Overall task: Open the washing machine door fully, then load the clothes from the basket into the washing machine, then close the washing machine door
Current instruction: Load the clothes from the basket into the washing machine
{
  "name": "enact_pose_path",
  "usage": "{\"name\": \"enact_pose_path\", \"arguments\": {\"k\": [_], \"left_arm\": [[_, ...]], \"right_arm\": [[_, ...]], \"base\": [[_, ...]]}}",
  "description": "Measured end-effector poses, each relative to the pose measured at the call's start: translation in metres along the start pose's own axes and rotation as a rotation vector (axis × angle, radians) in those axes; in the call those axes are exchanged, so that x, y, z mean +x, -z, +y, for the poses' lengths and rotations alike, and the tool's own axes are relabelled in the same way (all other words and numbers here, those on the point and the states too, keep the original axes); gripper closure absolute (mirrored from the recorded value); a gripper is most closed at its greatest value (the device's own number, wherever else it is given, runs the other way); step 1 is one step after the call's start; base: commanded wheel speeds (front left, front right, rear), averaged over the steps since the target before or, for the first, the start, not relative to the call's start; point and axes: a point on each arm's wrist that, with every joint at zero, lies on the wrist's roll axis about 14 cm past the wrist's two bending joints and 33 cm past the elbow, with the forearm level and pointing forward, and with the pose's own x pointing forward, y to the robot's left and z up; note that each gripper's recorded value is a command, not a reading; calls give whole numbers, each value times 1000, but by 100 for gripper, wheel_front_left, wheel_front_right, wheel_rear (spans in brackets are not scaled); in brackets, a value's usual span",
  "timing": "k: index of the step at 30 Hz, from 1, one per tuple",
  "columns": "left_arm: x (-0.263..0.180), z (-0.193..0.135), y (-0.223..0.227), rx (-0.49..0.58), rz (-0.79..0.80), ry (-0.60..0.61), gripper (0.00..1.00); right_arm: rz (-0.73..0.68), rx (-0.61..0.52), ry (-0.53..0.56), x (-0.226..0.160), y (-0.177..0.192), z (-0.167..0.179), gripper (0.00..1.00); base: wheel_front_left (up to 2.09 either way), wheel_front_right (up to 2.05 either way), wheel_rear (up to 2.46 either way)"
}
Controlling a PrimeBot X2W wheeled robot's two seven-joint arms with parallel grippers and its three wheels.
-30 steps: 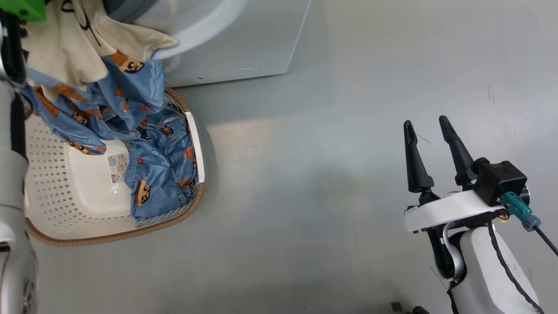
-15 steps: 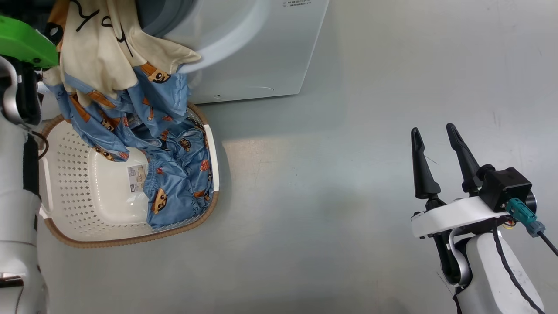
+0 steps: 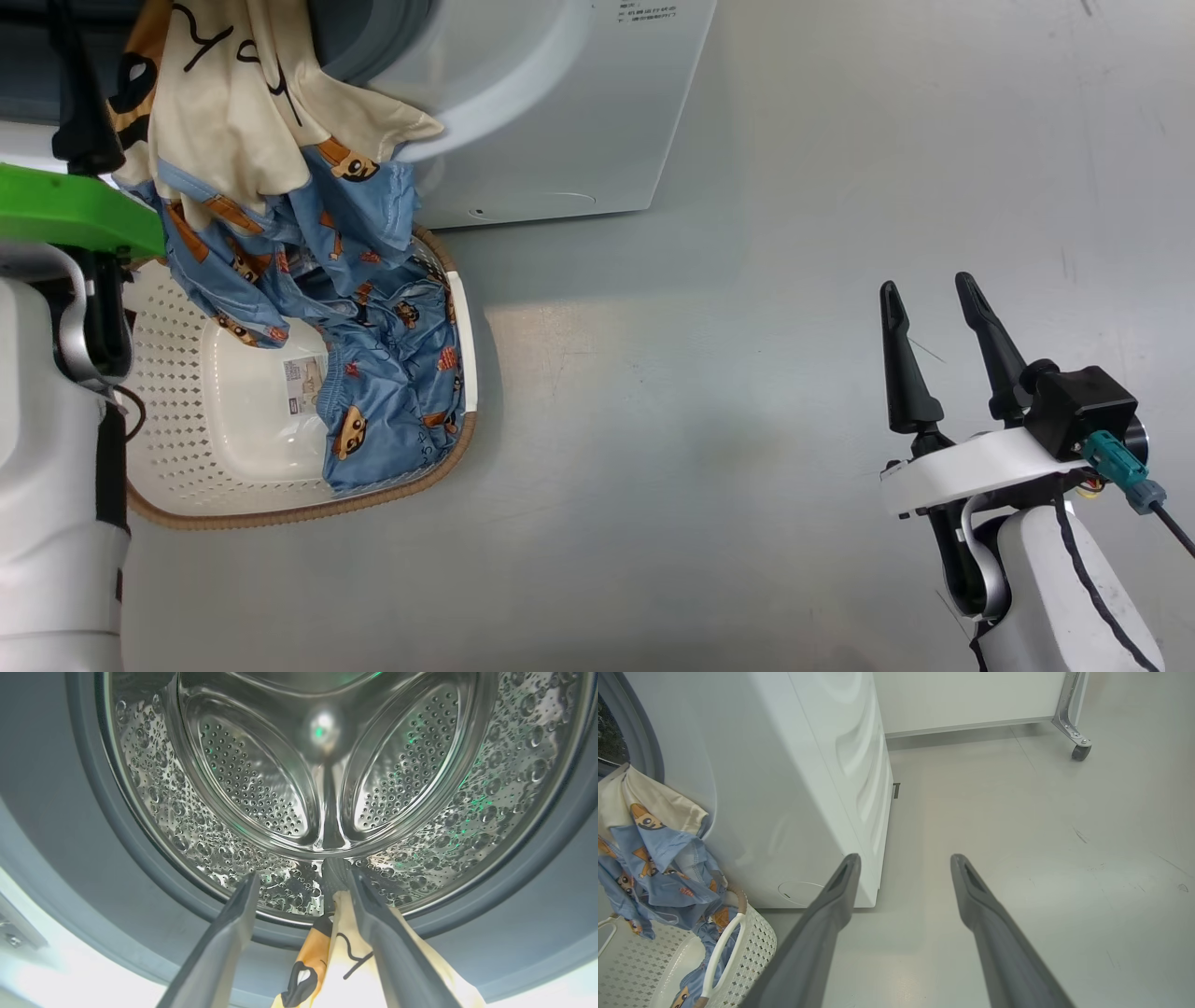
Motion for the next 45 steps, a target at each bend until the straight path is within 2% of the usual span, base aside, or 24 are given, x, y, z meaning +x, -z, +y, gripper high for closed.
{"name": "enact_pose_path", "arguments": {"k": [16, 33, 45], "left_arm": [[-71, 7, 54, -53, 125, -67, 0], [-144, 16, 99, -20, 288, -125, 0], [-150, 11, 99, -22, 288, -126, 0]], "right_arm": [[-7, -6, 0, -3, -4, -1, 0], [-9, -8, 3, -5, -5, -2, 0], [-8, -6, -1, -5, -4, -2, 0]], "base": [[0, 0, 0], [0, 0, 0], [0, 0, 0]]}}
